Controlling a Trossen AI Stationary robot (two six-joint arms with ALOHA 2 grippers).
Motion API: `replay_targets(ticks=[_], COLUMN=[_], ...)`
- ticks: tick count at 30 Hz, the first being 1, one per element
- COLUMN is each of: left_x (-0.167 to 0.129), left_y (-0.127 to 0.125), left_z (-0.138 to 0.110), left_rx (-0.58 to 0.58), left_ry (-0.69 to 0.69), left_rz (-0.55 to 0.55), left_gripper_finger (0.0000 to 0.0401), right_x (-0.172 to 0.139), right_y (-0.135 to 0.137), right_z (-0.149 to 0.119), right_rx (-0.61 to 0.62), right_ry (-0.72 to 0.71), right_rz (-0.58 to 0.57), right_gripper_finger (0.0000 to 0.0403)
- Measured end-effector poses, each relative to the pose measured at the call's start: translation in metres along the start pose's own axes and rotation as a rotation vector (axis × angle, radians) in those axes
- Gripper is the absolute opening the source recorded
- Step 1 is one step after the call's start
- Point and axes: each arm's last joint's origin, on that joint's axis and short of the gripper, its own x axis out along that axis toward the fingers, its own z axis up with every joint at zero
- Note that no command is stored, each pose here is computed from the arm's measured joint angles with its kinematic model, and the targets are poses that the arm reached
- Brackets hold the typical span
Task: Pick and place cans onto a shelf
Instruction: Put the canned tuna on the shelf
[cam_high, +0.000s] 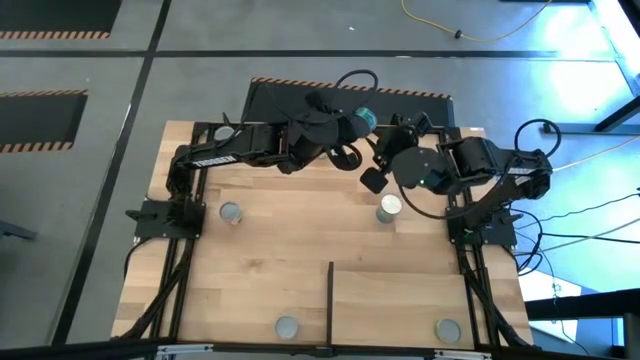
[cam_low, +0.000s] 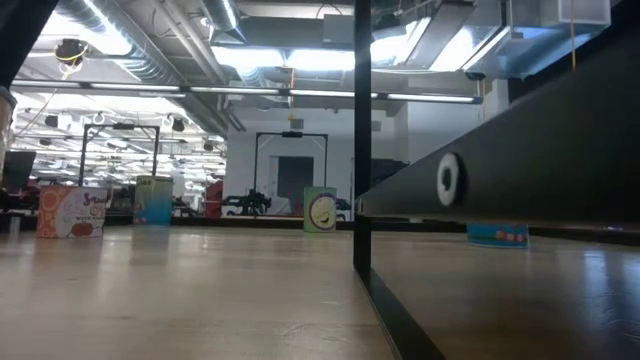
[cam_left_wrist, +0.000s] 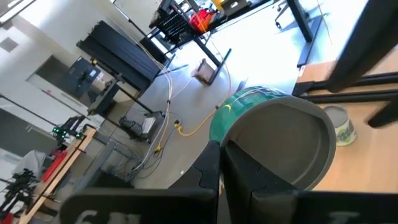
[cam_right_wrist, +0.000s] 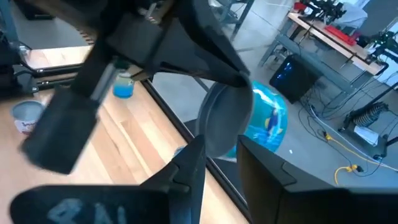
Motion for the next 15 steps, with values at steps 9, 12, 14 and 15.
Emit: replay_targets(ticks=[9, 12, 14, 15], left_x=[-0.001, -0.002, -0.002, -0.002], left_y=[-0.002, -0.002, -0.002, -0.002], left_z=[0.002, 0.002, 0.001, 0.001], left_rx=[0.001, 0.008, 0.012, 0.014], left_ry=[-0.027, -0.016, -0.014, -0.012], left_rz=[-0.028, -0.012, -0.017, -0.017], left_gripper_finger=[0.0, 0.0, 0.0, 0.0], right_x=[0.013, 0.016, 0.014, 0.013], right_y=[0.015, 0.018, 0.019, 0.02], right_z=[-0.002, -0.002, -0.003, -0.002], right_rx=[-0.08, -0.109, -0.112, -0.111], right_ry=[0.003, 0.001, -0.004, -0.009], right_rz=[-0.103, -0.137, -0.137, -0.14], right_gripper_finger=[0.0094, 0.0094, 0.0094, 0.0094])
